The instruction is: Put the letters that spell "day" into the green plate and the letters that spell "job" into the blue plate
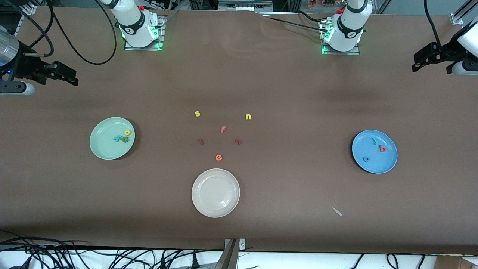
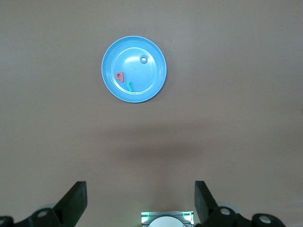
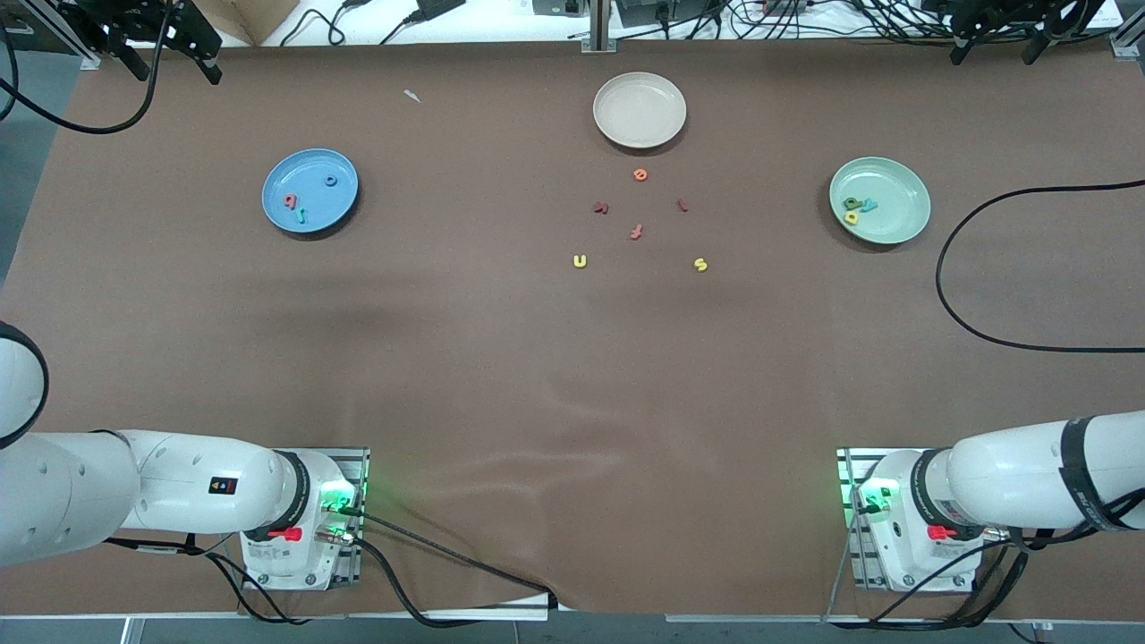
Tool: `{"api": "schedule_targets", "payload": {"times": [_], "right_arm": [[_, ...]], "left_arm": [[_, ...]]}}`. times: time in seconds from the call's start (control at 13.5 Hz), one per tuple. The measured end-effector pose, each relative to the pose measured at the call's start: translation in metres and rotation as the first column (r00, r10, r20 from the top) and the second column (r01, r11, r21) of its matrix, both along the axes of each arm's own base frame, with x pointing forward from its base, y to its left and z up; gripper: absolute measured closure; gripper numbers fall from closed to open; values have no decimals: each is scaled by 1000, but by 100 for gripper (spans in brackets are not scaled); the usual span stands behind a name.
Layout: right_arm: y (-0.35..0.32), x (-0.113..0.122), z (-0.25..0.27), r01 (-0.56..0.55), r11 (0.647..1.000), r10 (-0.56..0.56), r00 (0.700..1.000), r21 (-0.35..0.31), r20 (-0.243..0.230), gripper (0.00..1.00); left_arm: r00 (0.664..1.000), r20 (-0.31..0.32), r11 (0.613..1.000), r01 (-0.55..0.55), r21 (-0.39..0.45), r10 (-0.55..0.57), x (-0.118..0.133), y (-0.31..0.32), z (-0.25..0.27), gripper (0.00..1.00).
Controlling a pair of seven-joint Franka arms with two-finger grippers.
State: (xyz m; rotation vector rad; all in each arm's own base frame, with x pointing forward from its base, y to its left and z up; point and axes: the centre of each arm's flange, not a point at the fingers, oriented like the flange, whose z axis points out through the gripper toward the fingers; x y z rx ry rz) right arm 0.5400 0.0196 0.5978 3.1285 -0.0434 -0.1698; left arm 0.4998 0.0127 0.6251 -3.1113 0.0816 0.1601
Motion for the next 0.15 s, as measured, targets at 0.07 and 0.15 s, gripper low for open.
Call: {"api": "schedule_targets", "payload": {"times": [0.07, 0.15], "right_arm": [[0, 0, 0, 0, 1000, 0, 1000, 0, 0, 0], [0, 0, 0, 0, 1000, 0, 1000, 0, 0, 0]], "left_arm": [[1000, 0, 1000, 1, 0, -1, 0, -1, 0, 0], [1000, 1, 1000, 3, 0, -3, 0, -2, 0, 0]]}}
